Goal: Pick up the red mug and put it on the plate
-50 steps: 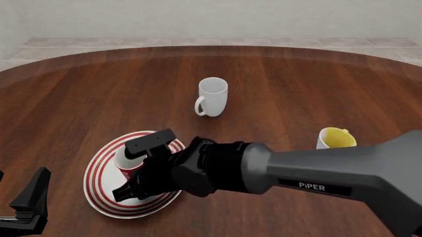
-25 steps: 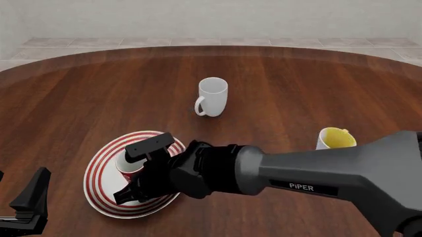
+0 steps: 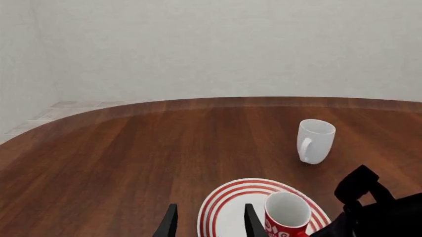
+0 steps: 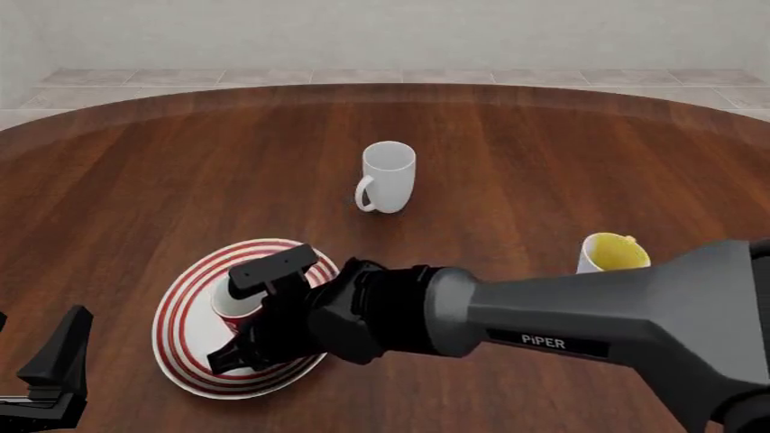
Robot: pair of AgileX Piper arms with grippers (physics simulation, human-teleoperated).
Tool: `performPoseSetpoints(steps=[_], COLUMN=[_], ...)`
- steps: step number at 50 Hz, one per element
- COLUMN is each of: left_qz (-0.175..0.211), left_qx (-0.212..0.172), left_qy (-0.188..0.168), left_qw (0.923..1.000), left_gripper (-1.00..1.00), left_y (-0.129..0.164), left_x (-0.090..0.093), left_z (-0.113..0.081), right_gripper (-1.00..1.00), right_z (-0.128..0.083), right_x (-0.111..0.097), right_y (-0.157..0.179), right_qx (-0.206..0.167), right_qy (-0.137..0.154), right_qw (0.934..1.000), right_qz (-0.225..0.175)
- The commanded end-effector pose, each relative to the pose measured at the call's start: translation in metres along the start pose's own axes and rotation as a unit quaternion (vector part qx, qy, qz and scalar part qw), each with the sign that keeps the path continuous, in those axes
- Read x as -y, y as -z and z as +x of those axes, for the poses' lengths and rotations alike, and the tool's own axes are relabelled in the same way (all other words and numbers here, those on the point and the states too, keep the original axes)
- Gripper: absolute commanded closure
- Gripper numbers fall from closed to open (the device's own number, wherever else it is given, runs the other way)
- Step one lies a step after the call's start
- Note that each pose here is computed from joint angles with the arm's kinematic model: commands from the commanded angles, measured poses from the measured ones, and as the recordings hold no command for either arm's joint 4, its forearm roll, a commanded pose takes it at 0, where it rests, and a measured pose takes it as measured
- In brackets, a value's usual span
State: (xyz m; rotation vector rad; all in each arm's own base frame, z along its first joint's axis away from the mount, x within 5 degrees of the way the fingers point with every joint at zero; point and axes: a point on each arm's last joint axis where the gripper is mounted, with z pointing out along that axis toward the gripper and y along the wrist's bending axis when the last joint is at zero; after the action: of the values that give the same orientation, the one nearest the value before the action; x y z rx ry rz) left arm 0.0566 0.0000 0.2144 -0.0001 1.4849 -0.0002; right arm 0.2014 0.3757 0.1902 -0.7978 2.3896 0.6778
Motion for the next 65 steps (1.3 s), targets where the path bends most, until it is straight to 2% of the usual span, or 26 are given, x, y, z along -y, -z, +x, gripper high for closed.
performPoseSetpoints(steps=[1, 14, 20, 21, 24, 25, 28, 29, 32, 34, 36, 37, 39, 40, 45, 49, 57, 63, 65], left_qz=[0.000, 0.000, 0.000, 0.000, 0.000, 0.000, 0.000, 0.000, 0.000, 0.000, 0.000, 0.000, 0.000, 0.000, 0.000, 0.000, 0.000, 0.000, 0.000], left_qx=[0.000, 0.000, 0.000, 0.000, 0.000, 0.000, 0.000, 0.000, 0.000, 0.000, 0.000, 0.000, 0.000, 0.000, 0.000, 0.000, 0.000, 0.000, 0.000], left_qy=[0.000, 0.000, 0.000, 0.000, 0.000, 0.000, 0.000, 0.000, 0.000, 0.000, 0.000, 0.000, 0.000, 0.000, 0.000, 0.000, 0.000, 0.000, 0.000], left_qw=[1.0000, 1.0000, 1.0000, 1.0000, 1.0000, 1.0000, 1.0000, 1.0000, 1.0000, 1.0000, 1.0000, 1.0000, 1.0000, 1.0000, 1.0000, 1.0000, 1.0000, 1.0000, 1.0000], left_gripper=[-1.00, -1.00, -1.00, -1.00, -1.00, -1.00, -1.00, -1.00, -1.00, -1.00, -1.00, -1.00, -1.00, -1.00, -1.00, -1.00, -1.00, -1.00, -1.00], left_y=[0.000, 0.000, 0.000, 0.000, 0.000, 0.000, 0.000, 0.000, 0.000, 0.000, 0.000, 0.000, 0.000, 0.000, 0.000, 0.000, 0.000, 0.000, 0.000], left_x=[0.000, 0.000, 0.000, 0.000, 0.000, 0.000, 0.000, 0.000, 0.000, 0.000, 0.000, 0.000, 0.000, 0.000, 0.000, 0.000, 0.000, 0.000, 0.000], left_z=[0.000, 0.000, 0.000, 0.000, 0.000, 0.000, 0.000, 0.000, 0.000, 0.000, 0.000, 0.000, 0.000, 0.000, 0.000, 0.000, 0.000, 0.000, 0.000], right_gripper=[1.00, 1.00, 1.00, 1.00, 1.00, -1.00, -1.00, -1.00, -1.00, -1.00, -1.00, -1.00, -1.00, -1.00, -1.00, -1.00, -1.00, -1.00, -1.00], right_z=[0.002, 0.002, 0.005, 0.009, 0.006, 0.005, 0.007, 0.006, 0.008, 0.016, 0.010, 0.011, 0.011, 0.014, 0.007, 0.004, -0.005, -0.016, -0.022], right_x=[0.002, 0.012, 0.007, 0.001, 0.009, 0.012, 0.012, 0.013, 0.007, -0.005, 0.003, -0.001, 0.004, -0.001, 0.006, -0.001, 0.002, 0.002, 0.007], right_y=[-0.006, -0.013, -0.015, -0.015, -0.017, -0.018, -0.021, -0.021, -0.020, -0.022, -0.020, -0.020, -0.021, -0.021, -0.019, -0.011, -0.002, 0.018, 0.025], right_qx=[-0.004, -0.008, -0.013, -0.016, -0.017, -0.019, -0.024, -0.024, -0.027, -0.037, -0.030, -0.031, -0.034, -0.034, -0.031, -0.026, -0.018, -0.002, 0.004], right_qy=[0.001, -0.009, -0.006, -0.007, -0.007, -0.003, -0.009, 0.000, 0.001, 0.000, -0.002, 0.005, 0.001, 0.001, 0.003, 0.010, 0.020, 0.026, 0.026], right_qw=[1.0000, 0.9998, 0.9998, 0.9998, 0.9997, 0.9997, 0.9995, 0.9995, 0.9995, 0.9993, 0.9994, 0.9994, 0.9993, 0.9993, 0.9993, 0.9996, 0.9996, 0.9996, 0.9996], right_qz=[0.004, 0.014, 0.011, 0.006, 0.015, 0.018, 0.019, 0.020, 0.016, 0.010, 0.015, 0.012, 0.016, 0.012, 0.018, 0.011, 0.012, 0.010, 0.014])
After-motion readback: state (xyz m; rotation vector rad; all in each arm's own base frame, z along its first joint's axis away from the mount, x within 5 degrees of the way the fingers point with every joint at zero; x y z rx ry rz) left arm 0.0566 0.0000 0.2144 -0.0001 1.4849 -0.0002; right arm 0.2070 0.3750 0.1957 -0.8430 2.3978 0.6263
